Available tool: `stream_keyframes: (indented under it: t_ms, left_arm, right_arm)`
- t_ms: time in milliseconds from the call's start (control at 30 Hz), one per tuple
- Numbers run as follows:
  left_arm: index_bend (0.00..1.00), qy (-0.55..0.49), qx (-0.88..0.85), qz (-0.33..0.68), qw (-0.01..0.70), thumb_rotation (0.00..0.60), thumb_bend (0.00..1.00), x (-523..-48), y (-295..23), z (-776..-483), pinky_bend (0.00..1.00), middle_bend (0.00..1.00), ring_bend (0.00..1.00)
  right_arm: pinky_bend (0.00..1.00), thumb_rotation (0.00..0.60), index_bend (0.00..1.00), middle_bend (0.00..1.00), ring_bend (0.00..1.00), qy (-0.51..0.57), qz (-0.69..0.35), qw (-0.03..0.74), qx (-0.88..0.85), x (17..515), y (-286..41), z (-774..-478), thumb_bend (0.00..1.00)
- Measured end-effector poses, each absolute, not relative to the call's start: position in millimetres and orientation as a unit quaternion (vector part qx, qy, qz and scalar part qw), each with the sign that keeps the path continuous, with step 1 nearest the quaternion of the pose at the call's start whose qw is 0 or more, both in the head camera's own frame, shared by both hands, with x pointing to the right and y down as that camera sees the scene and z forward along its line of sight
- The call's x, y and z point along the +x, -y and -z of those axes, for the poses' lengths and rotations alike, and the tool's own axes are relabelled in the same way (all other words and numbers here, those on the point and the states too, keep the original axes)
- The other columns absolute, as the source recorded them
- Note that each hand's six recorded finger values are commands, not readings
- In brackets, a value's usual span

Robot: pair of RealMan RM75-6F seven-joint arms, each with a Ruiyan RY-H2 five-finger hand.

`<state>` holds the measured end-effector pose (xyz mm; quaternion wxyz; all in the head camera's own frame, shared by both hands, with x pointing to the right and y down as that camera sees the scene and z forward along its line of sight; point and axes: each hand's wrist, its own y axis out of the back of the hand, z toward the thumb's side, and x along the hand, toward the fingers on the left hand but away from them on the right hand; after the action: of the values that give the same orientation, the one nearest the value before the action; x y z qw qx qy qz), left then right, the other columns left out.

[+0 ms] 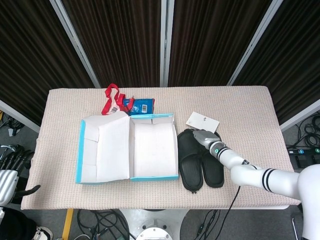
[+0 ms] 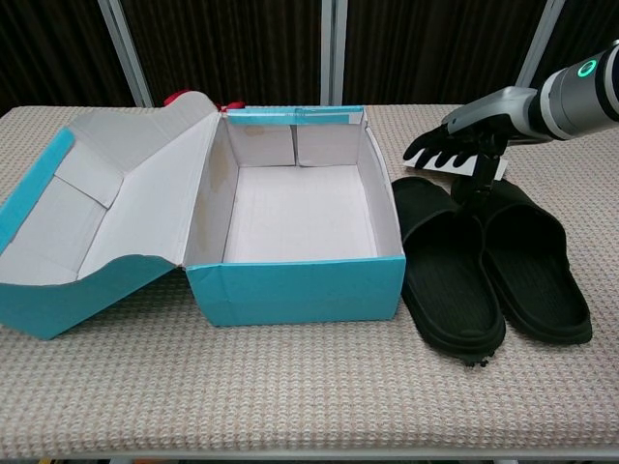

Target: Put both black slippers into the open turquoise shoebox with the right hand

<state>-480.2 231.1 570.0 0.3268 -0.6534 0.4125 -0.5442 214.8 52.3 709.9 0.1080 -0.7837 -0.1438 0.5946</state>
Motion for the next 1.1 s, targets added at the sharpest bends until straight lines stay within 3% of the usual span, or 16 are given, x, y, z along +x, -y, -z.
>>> stream_keyframes:
  t_ms: [633, 1100]
  left_arm:
    - [0.11, -0.416, -0.660, 0.542, 0.313, 0.600, 0.05, -484.9, -233.7, -571.2, 0.06, 0.10, 0.03]
    - [0.11, -0.418, -0.671, 0.535, 0.297, 0.600, 0.05, -485.4, -234.3, -573.1, 0.06, 0.10, 0.03]
  right_arm:
    - [0.00, 0.600, 0.00, 0.11, 0.00, 0.110, -0.621, 0.118, -0.767, 210.7, -58.7, -724.3, 0.06]
    - [0.00, 0.600, 0.26, 0.29, 0.00, 0.123, -0.629, 0.124, -0.758, 211.7, -56.3, -730.5, 0.10]
